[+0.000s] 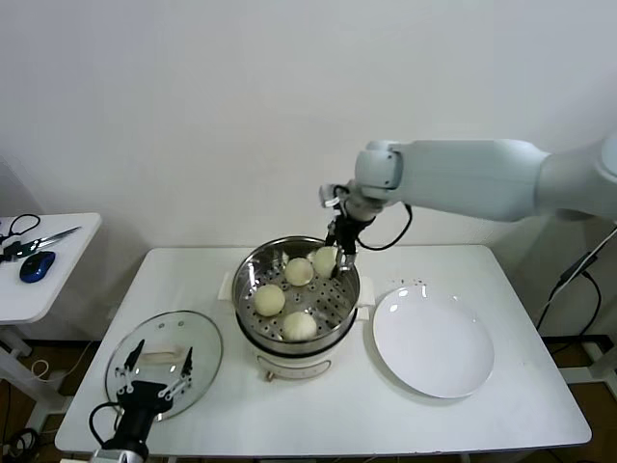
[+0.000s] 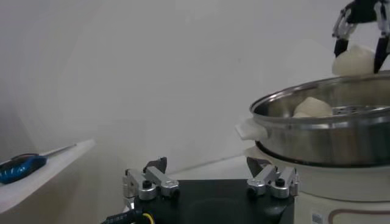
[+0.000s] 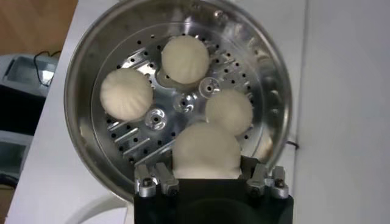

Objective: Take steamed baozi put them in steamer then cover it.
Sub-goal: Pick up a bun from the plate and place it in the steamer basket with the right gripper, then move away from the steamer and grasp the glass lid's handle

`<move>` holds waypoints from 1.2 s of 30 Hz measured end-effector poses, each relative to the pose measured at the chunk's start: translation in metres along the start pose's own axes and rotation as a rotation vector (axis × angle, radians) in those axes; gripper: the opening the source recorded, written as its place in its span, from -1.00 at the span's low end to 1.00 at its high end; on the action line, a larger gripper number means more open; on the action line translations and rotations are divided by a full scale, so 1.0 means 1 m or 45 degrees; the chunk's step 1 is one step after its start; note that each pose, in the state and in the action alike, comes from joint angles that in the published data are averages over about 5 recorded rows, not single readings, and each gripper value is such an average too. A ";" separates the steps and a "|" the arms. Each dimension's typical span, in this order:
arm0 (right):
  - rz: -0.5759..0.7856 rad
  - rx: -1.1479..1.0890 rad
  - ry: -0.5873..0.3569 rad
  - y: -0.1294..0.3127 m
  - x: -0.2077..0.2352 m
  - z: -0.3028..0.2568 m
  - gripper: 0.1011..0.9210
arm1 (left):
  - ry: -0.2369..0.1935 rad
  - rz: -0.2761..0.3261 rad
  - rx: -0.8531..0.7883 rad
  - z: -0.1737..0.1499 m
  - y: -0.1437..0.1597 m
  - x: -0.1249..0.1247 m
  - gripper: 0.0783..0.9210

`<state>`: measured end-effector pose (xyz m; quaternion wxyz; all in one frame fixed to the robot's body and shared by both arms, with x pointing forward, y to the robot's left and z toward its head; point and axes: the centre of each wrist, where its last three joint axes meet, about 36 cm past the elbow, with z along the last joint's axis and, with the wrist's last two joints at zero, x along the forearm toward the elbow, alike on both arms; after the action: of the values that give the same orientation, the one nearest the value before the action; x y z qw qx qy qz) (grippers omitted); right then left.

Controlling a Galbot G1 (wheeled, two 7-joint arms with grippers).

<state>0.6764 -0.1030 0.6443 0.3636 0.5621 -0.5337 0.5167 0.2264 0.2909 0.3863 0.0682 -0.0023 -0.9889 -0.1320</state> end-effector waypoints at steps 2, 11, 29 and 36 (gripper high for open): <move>-0.015 0.006 0.016 0.002 -0.011 -0.003 0.47 | 0.001 -0.001 -0.002 0.001 0.001 0.000 0.77; -0.060 0.016 0.067 0.008 -0.046 -0.006 0.47 | 0.006 -0.007 -0.004 0.004 0.004 -0.002 0.77; -0.068 0.036 0.048 0.006 -0.040 -0.006 0.76 | 0.006 -0.018 -0.015 0.004 0.005 -0.007 0.77; -0.025 0.047 -0.041 0.003 -0.006 0.003 0.76 | 0.008 -0.021 -0.026 0.003 0.006 -0.005 0.77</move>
<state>0.6749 -0.1049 0.6370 0.3496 0.5821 -0.5243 0.5138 0.2307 0.2978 0.3843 0.0703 0.0054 -0.9873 -0.1426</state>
